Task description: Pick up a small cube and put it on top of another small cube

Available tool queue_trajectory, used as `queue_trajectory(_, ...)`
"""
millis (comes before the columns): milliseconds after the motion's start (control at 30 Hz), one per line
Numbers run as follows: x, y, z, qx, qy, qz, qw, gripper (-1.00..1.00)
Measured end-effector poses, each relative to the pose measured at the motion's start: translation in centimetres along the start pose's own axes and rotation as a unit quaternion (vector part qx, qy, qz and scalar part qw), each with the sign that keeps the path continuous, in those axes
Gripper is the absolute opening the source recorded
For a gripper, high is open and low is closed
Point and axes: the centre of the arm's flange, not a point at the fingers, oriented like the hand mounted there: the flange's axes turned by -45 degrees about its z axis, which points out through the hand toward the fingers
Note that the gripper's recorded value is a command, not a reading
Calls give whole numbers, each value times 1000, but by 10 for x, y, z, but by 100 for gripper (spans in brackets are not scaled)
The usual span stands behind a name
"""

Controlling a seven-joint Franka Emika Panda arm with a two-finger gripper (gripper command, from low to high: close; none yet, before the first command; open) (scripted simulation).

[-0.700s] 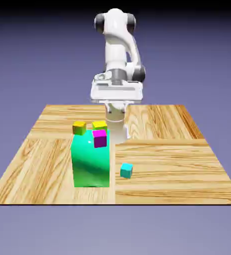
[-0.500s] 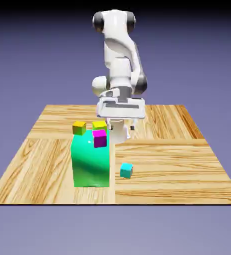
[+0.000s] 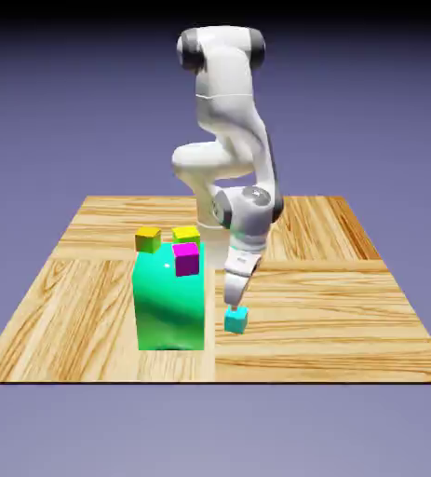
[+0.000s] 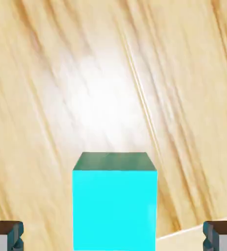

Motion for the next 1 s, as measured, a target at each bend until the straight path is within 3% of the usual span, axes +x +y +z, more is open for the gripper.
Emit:
queue_trajectory(133, 1, -2, 38, 1, 1, -1, 1000, 0)
queue_trajectory(167, 1, -2, 42, 2, 2, -1, 1000, -100)
queue_trajectory(533, -2, -2, -28, 2, 2, -1, 1000, -100)
queue_trajectory(633, 62, -5, -81, -43, 10, -19, 999, -100)
queue_trajectory(800, 13, 39, -138, -32, 1, 187, 982, -100)
queue_trajectory(1000, -44, 60, -211, -10, 0, 400, 917, -100)
